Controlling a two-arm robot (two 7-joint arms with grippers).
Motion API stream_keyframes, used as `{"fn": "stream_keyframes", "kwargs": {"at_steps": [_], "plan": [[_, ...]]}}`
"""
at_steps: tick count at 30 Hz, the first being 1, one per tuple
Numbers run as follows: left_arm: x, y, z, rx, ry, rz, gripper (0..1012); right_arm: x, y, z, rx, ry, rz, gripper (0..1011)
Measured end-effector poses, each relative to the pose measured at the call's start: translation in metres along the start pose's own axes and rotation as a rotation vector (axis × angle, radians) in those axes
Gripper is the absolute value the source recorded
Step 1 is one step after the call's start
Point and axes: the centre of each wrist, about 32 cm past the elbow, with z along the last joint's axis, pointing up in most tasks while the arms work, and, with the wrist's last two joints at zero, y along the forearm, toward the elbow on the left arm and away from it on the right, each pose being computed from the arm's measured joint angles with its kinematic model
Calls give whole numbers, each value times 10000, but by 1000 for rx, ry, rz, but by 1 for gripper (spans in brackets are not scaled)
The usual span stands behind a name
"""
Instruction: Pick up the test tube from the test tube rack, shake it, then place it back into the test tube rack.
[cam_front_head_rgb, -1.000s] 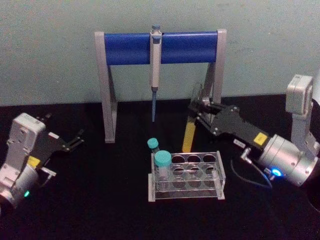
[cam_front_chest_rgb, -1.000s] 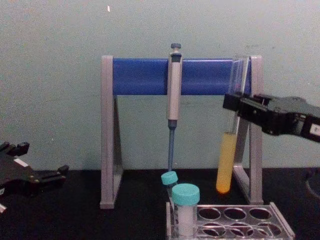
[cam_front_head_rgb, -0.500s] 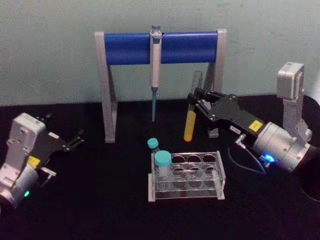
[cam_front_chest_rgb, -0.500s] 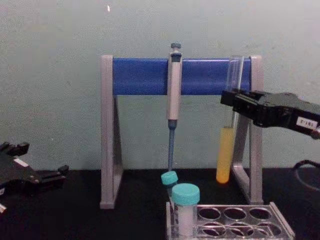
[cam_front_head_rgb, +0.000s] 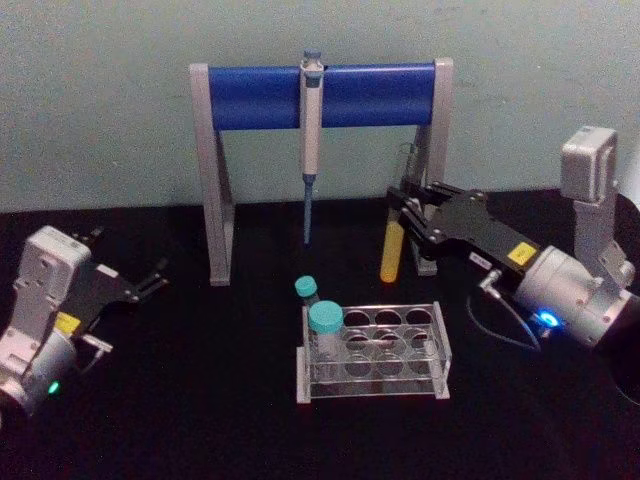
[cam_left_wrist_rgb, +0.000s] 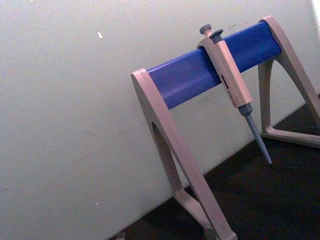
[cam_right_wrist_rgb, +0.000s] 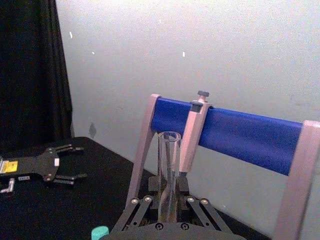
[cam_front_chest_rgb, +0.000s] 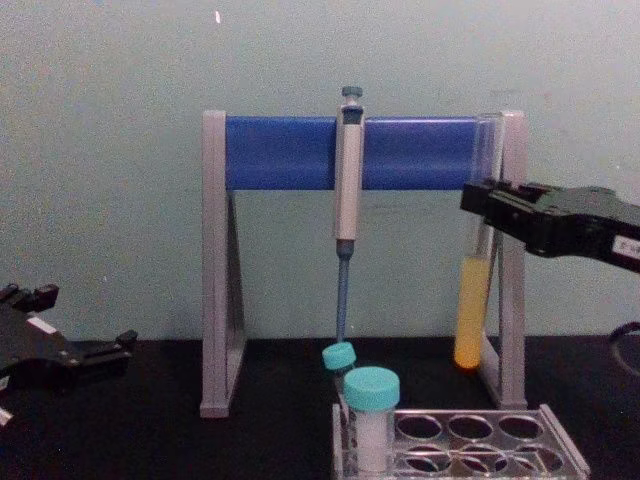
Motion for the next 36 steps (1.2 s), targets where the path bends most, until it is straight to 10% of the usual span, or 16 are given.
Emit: {"fn": "stream_keyframes", "kwargs": {"at_steps": [14, 24, 36], "plan": [[0, 0, 0, 0, 0, 0, 1001, -206, -331, 72, -17, 15, 41, 221], [0, 0, 0, 0, 0, 0, 1001, -300, -129, -6, 2, 64, 119, 221], [0, 0, 0, 0, 0, 0, 1001, -159, 53, -20, 11, 29, 73, 221]]}}
